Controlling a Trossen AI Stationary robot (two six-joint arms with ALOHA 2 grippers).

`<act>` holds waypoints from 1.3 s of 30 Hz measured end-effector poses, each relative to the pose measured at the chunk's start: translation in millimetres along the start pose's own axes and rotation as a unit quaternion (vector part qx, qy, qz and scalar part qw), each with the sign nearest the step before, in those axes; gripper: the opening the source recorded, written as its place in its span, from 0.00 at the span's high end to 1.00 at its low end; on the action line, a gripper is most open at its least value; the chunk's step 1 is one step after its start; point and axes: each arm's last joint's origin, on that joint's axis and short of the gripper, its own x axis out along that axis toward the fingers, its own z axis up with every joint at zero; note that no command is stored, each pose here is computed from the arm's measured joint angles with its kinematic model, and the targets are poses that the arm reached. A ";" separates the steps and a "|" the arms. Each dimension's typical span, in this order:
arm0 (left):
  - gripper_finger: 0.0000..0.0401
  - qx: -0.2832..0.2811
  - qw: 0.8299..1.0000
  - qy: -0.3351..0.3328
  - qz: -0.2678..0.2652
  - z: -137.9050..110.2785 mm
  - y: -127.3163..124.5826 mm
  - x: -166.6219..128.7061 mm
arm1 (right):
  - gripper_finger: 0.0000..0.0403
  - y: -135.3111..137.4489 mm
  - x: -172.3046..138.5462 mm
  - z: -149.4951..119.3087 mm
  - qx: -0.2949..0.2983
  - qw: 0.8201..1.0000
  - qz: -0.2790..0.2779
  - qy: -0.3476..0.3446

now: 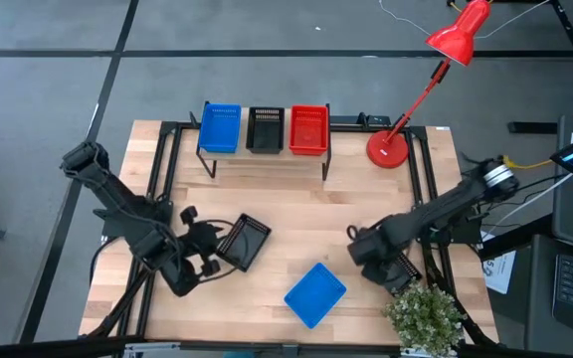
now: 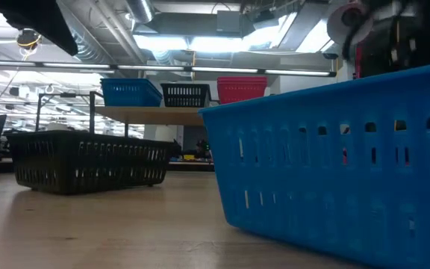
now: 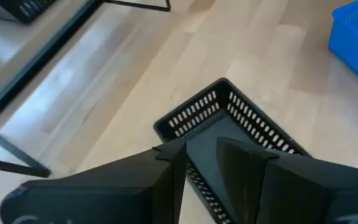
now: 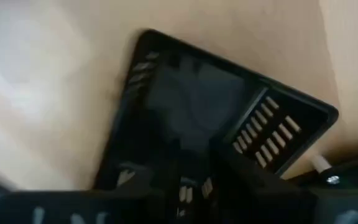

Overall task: Stack baskets on shelf by color
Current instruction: Move the black bins to the center of the table

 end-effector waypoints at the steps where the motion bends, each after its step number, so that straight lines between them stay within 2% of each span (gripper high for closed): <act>1: 0.80 0.005 1.000 -0.001 0.002 -0.7 0.5 -0.6 | 0.80 0.4 8.2 2.3 0.003 1.000 -0.014 0.009; 6: 0.80 0.023 1.000 0.003 0.016 -2.3 4.0 -0.7 | 0.80 -1.5 42.9 21.9 0.007 0.998 -0.058 0.003; 10: 0.80 0.035 0.999 -0.005 0.030 -2.7 6.7 -0.9 | 0.80 2.0 44.9 54.9 -0.030 0.994 -0.050 -0.094; 13: 0.80 0.034 0.999 -0.007 0.034 -2.1 7.4 0.0 | 0.80 4.3 34.9 84.7 -0.063 0.980 -0.036 -0.183; 15: 0.80 0.032 0.999 -0.006 0.036 -1.5 7.8 0.8 | 0.80 5.6 25.2 104.5 -0.093 0.965 -0.009 -0.246; 18: 0.80 0.029 0.999 -0.005 0.039 -0.5 8.6 2.4 | 0.80 11.0 6.5 132.1 -0.131 0.925 0.051 -0.354; 21: 0.80 0.027 0.999 -0.004 0.042 0.3 9.3 3.7 | 0.80 14.0 -13.1 148.6 -0.144 0.890 0.081 -0.425; 24: 0.80 0.026 0.999 -0.004 0.042 0.3 9.3 3.7 | 0.80 16.9 -33.8 157.5 -0.138 0.875 0.094 -0.455; 26: 0.80 0.026 0.999 0.000 0.040 0.0 9.1 3.7 | 0.80 17.8 -40.6 157.6 -0.142 0.881 0.091 -0.443; 30: 0.80 0.026 0.999 0.008 0.036 -0.4 8.9 3.8 | 0.80 17.5 -42.2 148.2 -0.159 0.913 0.079 -0.368; 32: 0.80 0.026 0.999 0.008 0.036 -0.4 8.9 3.8 | 0.80 16.1 -36.3 139.4 -0.150 0.931 0.049 -0.329; 34: 0.80 0.026 0.999 0.007 0.036 -0.4 8.9 3.8 | 0.80 13.1 -30.8 131.2 -0.116 0.944 -0.002 -0.310; 36: 0.80 0.027 0.999 0.002 0.039 -0.1 9.0 3.8 | 0.80 9.2 -27.6 124.6 -0.062 0.945 -0.062 -0.315; 39: 0.80 0.028 0.999 -0.001 0.041 0.1 9.1 3.8 | 0.80 2.2 -25.3 116.5 0.017 0.932 -0.140 -0.335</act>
